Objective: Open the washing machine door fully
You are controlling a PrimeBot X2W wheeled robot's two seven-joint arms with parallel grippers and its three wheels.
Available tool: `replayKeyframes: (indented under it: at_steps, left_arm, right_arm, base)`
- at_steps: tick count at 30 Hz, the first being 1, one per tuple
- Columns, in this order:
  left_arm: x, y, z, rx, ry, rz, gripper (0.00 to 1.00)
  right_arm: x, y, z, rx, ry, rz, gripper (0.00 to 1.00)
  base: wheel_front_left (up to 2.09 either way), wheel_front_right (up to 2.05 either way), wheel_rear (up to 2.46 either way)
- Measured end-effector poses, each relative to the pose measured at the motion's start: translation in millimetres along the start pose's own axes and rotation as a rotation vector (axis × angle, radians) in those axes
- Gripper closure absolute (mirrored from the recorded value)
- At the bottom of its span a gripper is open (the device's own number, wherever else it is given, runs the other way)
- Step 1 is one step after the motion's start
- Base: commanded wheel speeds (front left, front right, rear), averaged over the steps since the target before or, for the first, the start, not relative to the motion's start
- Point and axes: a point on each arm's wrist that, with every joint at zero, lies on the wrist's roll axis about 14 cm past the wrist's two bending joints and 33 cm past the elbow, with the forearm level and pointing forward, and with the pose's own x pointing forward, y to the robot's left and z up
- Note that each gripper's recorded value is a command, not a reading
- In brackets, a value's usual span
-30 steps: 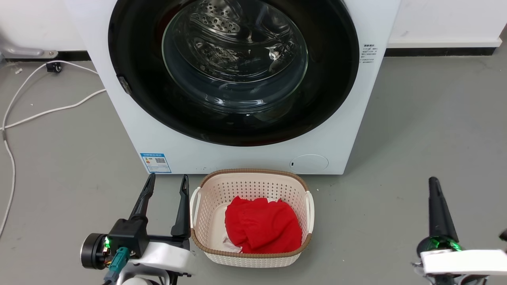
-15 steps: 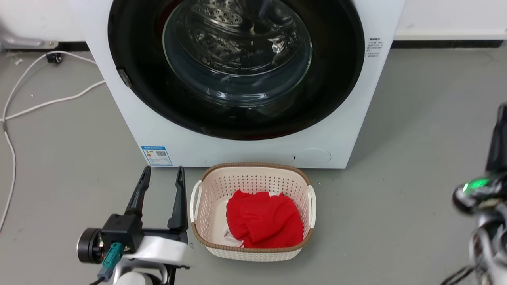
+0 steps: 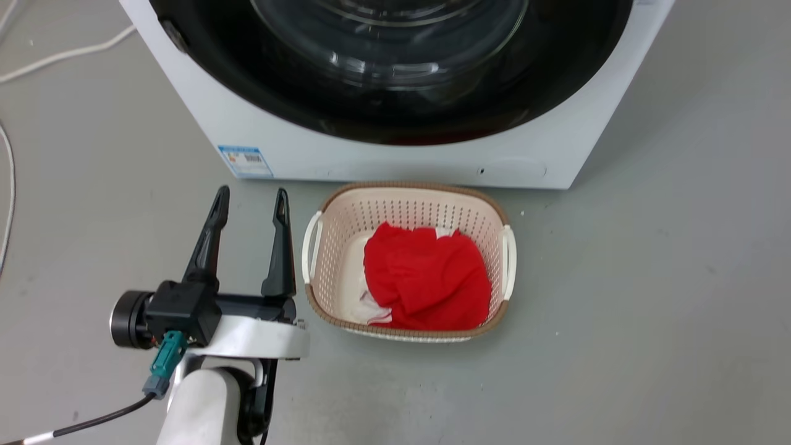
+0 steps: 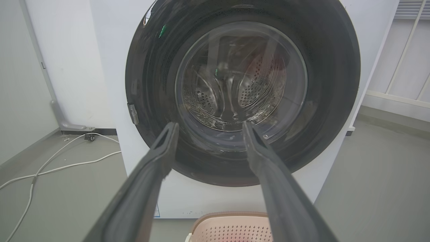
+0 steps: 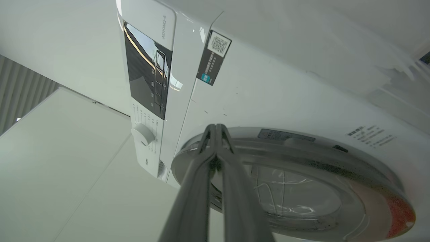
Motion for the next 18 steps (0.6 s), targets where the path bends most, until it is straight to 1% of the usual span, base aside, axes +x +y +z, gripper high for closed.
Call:
replayKeyframes:
  at_steps: [3,7,8,13,15,18]
  left_arm:
    - [7.0,2.0,-6.0,0.004,0.007,0.006,0.00]
    - [13.4,4.8,-15.5,0.009,0.023,0.014,0.00]
    - [15.9,5.4,-20.0,0.011,0.030,0.014,0.00]
    - [21.6,6.7,-29.5,0.014,0.045,0.019,0.00]
    - [24.6,8.0,-36.4,0.014,0.057,0.024,0.00]
    - [28.0,8.5,-39.7,0.016,0.060,0.025,0.00]
  right_arm:
    - [22.4,-11.2,-26.9,-0.048,0.144,-0.041,1.00]
    - [43.4,-25.5,-59.6,-0.095,0.300,-0.090,1.00]
    - [51.8,-30.8,-74.4,-0.122,0.360,-0.108,1.00]
    - [70.2,-47.8,-86.4,-0.180,0.394,-0.160,1.00]
    - [82.7,-59.2,-87.0,-0.183,0.377,-0.191,1.00]
    - [89.0,-68.2,-87.8,-0.188,0.374,-0.214,1.00]
  base:
    - [0.00,0.00,0.00]
    - [0.00,0.00,0.00]
    - [0.00,0.00,0.00]
    - [0.00,0.00,0.00]
    - [0.00,0.00,0.00]
    - [0.00,0.00,0.00]
